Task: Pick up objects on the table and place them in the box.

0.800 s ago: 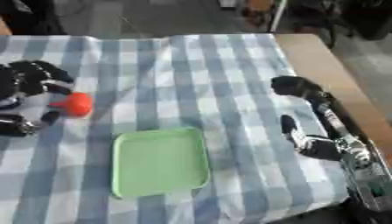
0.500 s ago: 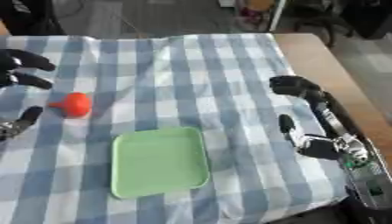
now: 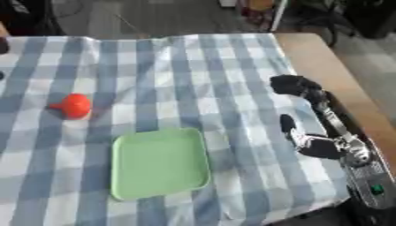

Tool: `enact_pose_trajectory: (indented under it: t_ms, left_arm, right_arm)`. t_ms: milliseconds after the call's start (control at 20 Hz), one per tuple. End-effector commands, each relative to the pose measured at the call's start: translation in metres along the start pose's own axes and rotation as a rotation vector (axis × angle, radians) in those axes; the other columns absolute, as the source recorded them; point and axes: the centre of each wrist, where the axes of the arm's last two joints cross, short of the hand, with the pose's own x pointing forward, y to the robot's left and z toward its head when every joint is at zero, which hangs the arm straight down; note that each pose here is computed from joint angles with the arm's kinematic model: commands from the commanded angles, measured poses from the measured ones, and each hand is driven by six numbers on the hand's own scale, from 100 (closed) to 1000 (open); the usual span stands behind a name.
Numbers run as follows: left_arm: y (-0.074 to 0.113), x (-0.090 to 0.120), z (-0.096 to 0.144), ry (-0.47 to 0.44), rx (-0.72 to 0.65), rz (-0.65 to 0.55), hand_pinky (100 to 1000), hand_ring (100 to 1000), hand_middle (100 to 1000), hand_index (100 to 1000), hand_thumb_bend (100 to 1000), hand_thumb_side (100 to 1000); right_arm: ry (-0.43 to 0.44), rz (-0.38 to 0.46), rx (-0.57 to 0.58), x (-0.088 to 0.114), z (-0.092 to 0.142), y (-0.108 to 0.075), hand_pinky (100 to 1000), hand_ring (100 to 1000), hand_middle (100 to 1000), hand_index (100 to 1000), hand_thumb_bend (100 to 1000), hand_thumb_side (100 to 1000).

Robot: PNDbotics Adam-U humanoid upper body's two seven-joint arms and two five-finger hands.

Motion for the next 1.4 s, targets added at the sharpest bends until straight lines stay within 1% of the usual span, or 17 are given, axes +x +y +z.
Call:
enact_pose_trajectory:
  t_ms: [50,900,1050,1250,1400]
  left_arm:
    - [0.012,0.003,0.0,-0.011,-0.005,-0.026,868,874,853,784,279,263]
    - [0.013,0.003,0.0,-0.013,-0.037,-0.052,876,874,849,794,294,263]
    - [0.015,0.003,0.0,-0.008,-0.062,-0.069,880,873,847,802,306,268]
    - [0.017,0.003,-0.001,-0.004,-0.119,-0.116,887,871,842,824,345,275]
    - [0.016,-0.007,0.004,0.04,-0.167,-0.157,888,871,844,837,352,306]
  right_arm:
    - [-0.152,0.099,0.17,0.001,0.0,-0.008,836,839,864,857,100,436]
    - [-0.152,0.099,0.169,0.001,0.0,-0.008,836,839,863,855,100,437]
    - [-0.153,0.098,0.172,0.001,0.0,-0.007,836,839,863,855,100,438]
    - [-0.153,0.097,0.173,0.001,0.0,-0.007,836,838,863,855,100,438]
    - [-0.154,0.097,0.174,0.001,-0.001,-0.008,836,839,863,855,100,437]
